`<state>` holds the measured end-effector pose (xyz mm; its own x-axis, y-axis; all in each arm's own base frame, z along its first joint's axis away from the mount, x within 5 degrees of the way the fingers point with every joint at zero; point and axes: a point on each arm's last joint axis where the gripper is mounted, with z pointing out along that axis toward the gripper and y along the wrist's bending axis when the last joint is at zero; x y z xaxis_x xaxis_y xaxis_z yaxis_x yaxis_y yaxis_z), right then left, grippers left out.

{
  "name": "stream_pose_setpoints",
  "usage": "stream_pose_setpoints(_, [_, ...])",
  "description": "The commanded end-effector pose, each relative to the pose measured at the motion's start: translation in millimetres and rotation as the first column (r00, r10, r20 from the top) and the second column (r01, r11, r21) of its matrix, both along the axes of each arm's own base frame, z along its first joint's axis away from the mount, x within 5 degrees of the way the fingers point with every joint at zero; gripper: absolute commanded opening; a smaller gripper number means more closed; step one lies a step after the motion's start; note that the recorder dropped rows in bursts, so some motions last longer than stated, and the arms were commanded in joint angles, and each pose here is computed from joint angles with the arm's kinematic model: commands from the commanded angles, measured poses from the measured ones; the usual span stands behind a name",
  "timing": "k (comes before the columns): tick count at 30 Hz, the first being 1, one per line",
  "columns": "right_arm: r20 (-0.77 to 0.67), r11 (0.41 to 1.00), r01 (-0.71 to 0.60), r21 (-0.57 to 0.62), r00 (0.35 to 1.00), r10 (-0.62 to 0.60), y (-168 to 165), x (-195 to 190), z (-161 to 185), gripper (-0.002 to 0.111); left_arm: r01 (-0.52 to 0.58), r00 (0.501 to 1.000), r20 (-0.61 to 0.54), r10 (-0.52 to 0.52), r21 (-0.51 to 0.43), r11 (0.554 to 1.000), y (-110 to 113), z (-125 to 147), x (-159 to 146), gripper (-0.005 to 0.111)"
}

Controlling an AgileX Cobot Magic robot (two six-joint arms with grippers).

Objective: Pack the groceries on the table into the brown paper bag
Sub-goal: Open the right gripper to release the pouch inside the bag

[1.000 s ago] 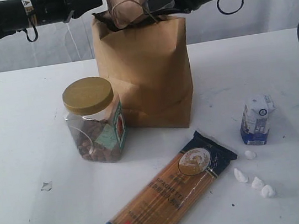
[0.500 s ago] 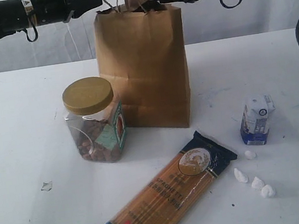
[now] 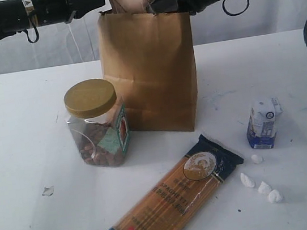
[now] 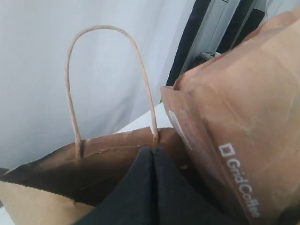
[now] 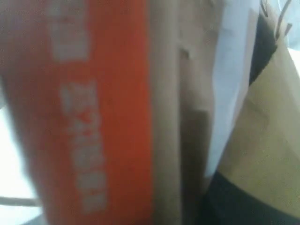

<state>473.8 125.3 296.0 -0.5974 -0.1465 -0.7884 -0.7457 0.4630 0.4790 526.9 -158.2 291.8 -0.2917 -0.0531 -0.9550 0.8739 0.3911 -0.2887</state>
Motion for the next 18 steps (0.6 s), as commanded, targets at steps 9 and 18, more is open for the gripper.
stream_pose_setpoints(9, [0.017,0.986,-0.073,-0.149,0.997,0.076,-6.3,-10.5,2.7,0.047,0.005,1.000,-0.001,-0.005,-0.006,1.000,0.3,2.4,-1.1,0.000])
stream_pose_setpoints(18, [0.090,0.979,-0.059,-0.194,0.993,0.077,-10.0,-24.3,33.8,0.061,0.005,1.000,-0.001,-0.005,-0.006,1.000,0.3,2.4,-1.1,0.000])
